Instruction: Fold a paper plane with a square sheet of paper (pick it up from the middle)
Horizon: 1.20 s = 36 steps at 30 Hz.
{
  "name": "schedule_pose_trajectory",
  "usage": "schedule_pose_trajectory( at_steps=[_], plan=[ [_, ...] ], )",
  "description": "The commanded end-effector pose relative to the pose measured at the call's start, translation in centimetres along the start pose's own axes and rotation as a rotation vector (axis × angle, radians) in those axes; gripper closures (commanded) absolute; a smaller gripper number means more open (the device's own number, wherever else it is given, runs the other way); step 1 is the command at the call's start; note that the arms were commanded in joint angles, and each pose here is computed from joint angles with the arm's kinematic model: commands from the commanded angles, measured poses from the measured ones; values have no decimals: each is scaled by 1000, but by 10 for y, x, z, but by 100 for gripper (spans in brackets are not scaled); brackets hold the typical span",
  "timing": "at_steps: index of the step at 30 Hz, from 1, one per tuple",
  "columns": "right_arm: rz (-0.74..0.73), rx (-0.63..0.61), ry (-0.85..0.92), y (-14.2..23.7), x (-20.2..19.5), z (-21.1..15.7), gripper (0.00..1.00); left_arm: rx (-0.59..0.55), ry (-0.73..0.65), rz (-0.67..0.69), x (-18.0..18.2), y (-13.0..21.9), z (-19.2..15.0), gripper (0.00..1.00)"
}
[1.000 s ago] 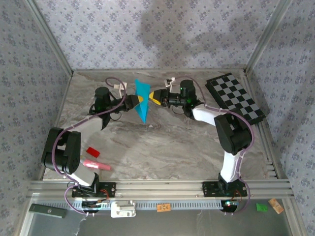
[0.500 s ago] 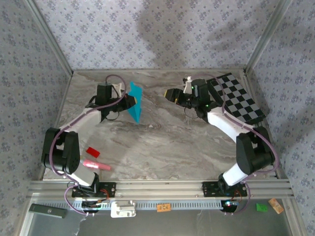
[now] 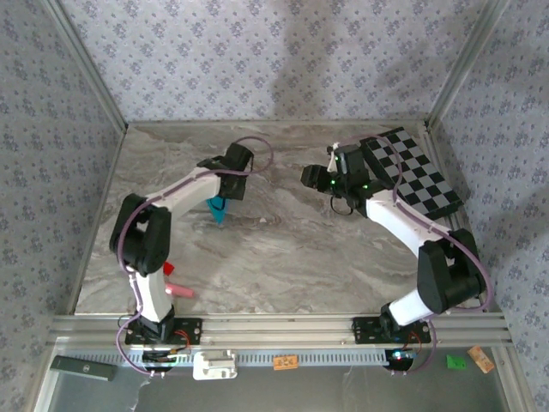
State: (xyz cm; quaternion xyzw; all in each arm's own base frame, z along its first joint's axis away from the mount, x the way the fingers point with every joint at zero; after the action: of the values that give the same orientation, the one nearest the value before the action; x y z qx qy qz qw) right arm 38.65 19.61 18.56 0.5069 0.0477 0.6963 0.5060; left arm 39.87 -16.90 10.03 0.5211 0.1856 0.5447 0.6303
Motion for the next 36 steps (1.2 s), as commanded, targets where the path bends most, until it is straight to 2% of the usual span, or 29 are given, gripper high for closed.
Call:
schedule_pose_trajectory(
  at_steps=[1,12,21,31,36],
  plan=[
    [-49,-38,12,12,-11,5,43,105,-128,199,16,-4,-13,93],
    [-79,-34,-23,14,-24,4,43,167,-226,247,-18,-34,-15,92],
    [-77,-9,-41,6,-26,2,43,175,-186,174,-38,-39,-17,79],
    [-73,5,-49,0,-24,3,43,153,-60,-2,-61,-25,-9,70],
    [-72,4,-55,0,-24,4,43,135,32,-146,-80,-10,-1,65]
  ],
)
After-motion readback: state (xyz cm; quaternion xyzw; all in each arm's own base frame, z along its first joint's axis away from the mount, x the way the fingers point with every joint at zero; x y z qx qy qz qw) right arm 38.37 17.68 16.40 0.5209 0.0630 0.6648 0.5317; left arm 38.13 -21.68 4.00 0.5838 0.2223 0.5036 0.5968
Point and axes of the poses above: each hand's point on the last joint's axis, 136 mm out from that joint toward the fingers, its own y axis back along the fingers, its own x axis along the line the jaws close on, z = x × y, the point moved 1 cm from there along y, back along the fingers, and after that the axes turned 13 degrees about -y, right-handed, at the moved point
